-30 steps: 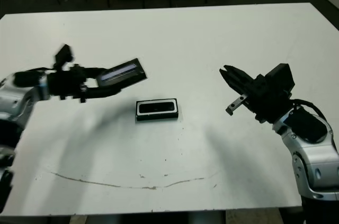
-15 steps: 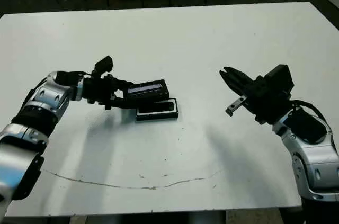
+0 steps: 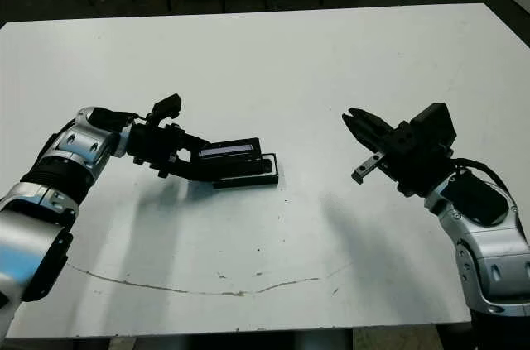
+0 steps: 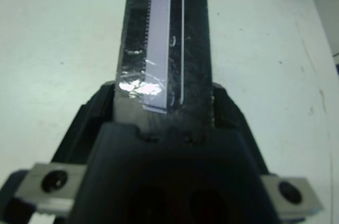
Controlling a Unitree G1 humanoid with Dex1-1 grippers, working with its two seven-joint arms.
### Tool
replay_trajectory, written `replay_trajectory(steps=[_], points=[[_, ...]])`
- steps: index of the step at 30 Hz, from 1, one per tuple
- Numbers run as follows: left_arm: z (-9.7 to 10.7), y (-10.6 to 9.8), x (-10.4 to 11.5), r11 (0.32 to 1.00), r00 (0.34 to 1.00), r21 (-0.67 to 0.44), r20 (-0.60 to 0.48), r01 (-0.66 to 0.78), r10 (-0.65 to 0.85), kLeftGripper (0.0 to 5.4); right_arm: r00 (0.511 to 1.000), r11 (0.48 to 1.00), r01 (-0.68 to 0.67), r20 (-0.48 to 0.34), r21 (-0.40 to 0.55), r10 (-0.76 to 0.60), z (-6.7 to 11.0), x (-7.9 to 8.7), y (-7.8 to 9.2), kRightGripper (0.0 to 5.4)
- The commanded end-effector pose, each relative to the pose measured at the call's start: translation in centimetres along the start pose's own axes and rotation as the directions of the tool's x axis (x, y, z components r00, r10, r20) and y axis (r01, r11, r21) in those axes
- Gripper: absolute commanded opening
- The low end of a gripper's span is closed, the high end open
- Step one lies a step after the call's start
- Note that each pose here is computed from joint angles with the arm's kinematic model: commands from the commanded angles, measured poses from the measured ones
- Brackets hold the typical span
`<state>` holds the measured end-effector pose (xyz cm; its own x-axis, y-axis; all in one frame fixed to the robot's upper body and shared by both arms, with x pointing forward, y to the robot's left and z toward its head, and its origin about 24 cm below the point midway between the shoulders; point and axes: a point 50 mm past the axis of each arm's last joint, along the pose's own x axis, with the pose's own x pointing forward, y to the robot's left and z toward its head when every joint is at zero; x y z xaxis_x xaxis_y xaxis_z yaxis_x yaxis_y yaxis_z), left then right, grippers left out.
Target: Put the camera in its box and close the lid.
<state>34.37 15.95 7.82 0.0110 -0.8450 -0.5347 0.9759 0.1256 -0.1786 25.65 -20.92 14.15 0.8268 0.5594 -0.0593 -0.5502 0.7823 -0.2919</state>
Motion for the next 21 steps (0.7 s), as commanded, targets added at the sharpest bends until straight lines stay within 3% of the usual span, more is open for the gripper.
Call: replay_trajectory(steps=[1, 21], points=[[-0.5, -0.2, 0.4, 0.999, 0.999, -0.013, -0.040, 0.032, -0.033, 2.78, 1.000, 1.000, -0.005, -0.017, 0.022, 0.005, -0.7, -0.1, 0.1, 0.00], [-2.0, -1.2, 3.9, 0.994, 0.989, -0.032, -0.097, 0.109, -0.111, 2.78, 1.000, 1.000, -0.011, -0.021, 0.028, 0.011, -0.9, -0.2, -0.2, 0.00]])
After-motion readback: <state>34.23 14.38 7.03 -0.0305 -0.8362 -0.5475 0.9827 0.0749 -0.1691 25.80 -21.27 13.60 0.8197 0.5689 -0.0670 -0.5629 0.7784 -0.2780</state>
